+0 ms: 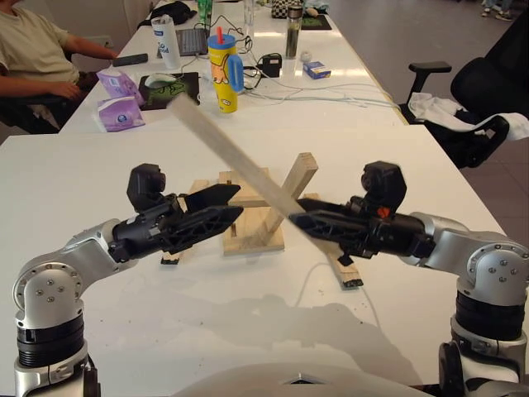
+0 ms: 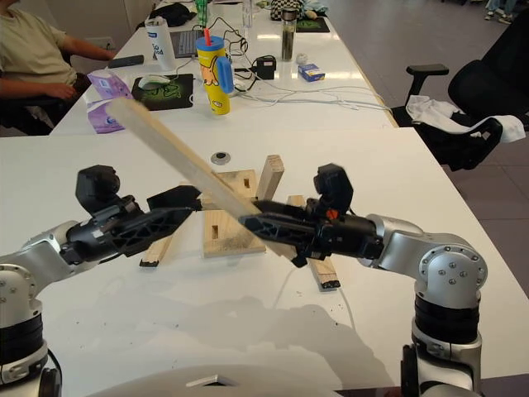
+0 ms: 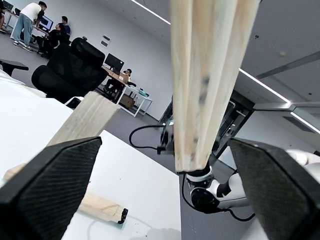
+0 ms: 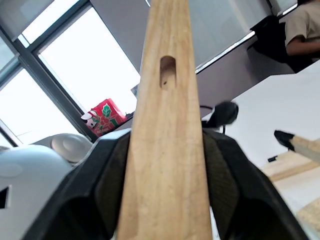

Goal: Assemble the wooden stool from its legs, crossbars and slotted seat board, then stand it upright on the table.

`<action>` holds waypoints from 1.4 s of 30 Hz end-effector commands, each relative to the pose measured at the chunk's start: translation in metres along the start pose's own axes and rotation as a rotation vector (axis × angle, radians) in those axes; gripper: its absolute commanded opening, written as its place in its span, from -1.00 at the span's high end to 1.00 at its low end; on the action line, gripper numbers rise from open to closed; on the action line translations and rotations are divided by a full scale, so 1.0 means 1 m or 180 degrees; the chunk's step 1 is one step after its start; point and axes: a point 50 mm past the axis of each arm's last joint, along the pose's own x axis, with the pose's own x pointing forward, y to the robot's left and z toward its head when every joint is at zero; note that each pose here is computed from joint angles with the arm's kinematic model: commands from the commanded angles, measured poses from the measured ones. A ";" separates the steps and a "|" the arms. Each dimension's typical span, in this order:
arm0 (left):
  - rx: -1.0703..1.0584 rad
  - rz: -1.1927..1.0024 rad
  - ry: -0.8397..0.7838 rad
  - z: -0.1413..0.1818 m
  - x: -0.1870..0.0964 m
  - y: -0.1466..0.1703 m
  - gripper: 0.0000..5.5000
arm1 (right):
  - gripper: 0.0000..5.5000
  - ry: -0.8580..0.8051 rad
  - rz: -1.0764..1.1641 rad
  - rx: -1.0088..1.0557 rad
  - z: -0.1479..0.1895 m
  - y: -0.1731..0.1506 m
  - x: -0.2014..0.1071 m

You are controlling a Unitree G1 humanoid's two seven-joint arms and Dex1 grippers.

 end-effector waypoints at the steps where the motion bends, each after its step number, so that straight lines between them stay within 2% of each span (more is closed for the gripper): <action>1: -0.0052 -0.0014 -0.0093 0.010 0.002 -0.003 -0.70 | 0.25 0.0185 0.0031 0.0012 -0.009 0.001 -0.002; 3: -0.0094 -0.0032 -0.0176 0.013 0.002 -0.004 -0.70 | 0.25 0.0205 0.0008 0.0033 -0.013 -0.001 -0.005; 5: -0.0152 -0.0016 -0.0206 0.013 0.001 -0.004 -0.61 | 0.25 0.0220 0.0007 0.0032 -0.017 -0.002 -0.007; 20: -0.0309 0.0030 0.0096 0.002 -0.006 -0.003 0.24 | 0.25 0.0219 0.0089 0.0093 -0.027 -0.001 -0.010; 25: -0.0300 0.0192 0.0218 -0.001 -0.015 0.000 0.25 | 0.25 0.0187 -0.0087 0.0047 -0.027 -0.008 -0.011; 26: -0.0287 0.0253 0.0251 -0.001 -0.018 0.002 0.25 | 0.12 0.0106 -0.0154 0.0085 -0.025 -0.013 -0.011; 32: 0.0020 0.0786 0.0324 0.024 -0.058 0.011 0.25 | -0.19 0.0135 -0.0562 0.0126 -0.036 -0.032 -0.013; 38: 0.0365 0.1216 0.0398 0.051 -0.094 0.012 0.25 | -0.20 0.0379 -0.1017 -0.0041 -0.065 -0.059 0.010; 42: 0.0550 0.1346 0.0389 0.065 -0.102 0.021 0.25 | -0.20 0.0512 -0.1528 -0.0269 -0.081 -0.089 0.024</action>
